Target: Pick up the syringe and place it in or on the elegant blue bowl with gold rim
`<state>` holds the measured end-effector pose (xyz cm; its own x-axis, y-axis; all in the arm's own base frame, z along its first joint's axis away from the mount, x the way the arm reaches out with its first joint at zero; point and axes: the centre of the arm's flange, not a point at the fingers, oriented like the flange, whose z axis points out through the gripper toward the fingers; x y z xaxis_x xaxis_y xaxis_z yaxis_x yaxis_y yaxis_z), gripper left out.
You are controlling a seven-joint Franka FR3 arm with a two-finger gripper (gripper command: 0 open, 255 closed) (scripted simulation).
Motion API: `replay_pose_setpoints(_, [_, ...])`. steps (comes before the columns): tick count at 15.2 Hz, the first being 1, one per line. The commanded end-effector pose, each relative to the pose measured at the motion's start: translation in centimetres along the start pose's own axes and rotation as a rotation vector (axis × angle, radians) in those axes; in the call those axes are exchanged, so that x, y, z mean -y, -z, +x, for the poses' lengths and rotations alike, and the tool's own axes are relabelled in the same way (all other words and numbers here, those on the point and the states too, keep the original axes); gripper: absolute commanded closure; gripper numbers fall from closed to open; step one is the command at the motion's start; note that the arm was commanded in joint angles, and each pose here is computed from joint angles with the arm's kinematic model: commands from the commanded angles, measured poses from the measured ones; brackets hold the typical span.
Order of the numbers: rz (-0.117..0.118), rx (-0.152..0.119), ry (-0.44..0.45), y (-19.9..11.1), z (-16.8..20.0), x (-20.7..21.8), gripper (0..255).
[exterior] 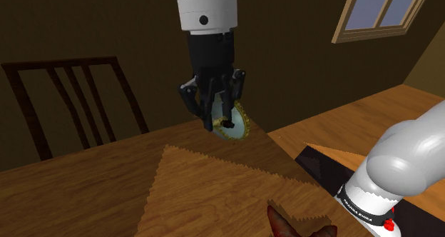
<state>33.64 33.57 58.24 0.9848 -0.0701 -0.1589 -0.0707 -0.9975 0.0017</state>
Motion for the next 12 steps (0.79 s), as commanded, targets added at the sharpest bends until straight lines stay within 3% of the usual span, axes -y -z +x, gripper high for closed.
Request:
replay_pose_setpoints(1, [0.000, 0.000, 0.000, 1.2, -0.2, -0.1, 255])
replay_pose_setpoints(6, [0.000, 0.000, 0.000, 3.7, -0.6, -0.1, 255])
replay_pose_setpoints(12, [0.000, 0.000, 0.000, 5.2, 5.8, -4.6, 255])
